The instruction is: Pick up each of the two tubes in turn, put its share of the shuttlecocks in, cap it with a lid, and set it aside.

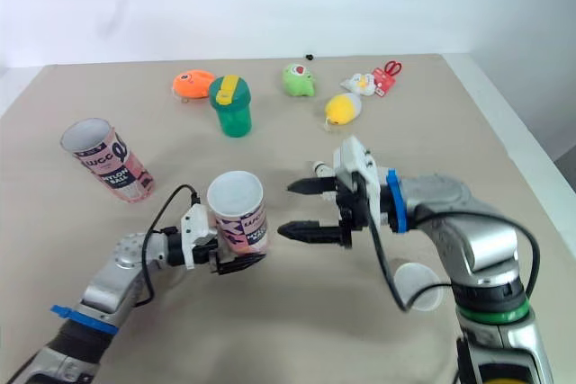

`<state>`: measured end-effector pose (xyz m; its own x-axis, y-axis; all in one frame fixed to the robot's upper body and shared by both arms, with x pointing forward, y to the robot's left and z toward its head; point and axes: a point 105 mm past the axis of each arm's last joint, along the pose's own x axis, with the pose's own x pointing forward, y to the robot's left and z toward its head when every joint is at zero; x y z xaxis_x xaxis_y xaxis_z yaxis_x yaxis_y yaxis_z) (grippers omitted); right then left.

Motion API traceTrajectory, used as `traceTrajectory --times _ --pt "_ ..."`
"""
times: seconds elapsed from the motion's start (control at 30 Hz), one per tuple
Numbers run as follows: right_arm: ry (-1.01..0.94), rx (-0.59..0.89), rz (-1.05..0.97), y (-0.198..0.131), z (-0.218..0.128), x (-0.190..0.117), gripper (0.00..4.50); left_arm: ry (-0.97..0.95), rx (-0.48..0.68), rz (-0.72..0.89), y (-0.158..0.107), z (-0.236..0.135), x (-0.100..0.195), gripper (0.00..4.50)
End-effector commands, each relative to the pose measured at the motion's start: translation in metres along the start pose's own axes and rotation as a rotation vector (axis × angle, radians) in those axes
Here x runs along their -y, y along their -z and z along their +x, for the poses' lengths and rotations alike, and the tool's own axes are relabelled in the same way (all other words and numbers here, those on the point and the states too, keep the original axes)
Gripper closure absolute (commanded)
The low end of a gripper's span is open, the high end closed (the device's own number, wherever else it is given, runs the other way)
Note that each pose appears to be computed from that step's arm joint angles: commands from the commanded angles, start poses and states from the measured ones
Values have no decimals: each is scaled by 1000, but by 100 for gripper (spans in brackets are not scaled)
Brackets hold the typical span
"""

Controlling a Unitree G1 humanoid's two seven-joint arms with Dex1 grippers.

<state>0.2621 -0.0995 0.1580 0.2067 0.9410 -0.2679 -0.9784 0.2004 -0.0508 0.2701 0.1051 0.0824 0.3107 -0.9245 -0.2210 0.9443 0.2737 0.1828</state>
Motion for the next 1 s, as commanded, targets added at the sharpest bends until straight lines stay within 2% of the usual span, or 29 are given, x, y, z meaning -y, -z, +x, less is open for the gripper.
traceTrajectory --times 0.03,0.17,0.27,0.37,0.5,1.0 --pt "56 41 -90 2 8 3 2 -9 -107 -88 27 -25 1 8" --pt "61 46 -82 34 36 -2 2 33 -105 -84 12 -34 0 8" --pt "64 79 -65 41 49 -1 2 81 -85 -78 0 -25 6 8" --pt "60 105 -66 39 60 2 2 95 -51 -70 -9 -13 9 8" --pt "51 126 -73 35 70 2 2 105 -55 -74 -9 -9 13 8" --pt "12 130 -80 34 81 -7 2 75 -87 -66 -5 -17 7 8"
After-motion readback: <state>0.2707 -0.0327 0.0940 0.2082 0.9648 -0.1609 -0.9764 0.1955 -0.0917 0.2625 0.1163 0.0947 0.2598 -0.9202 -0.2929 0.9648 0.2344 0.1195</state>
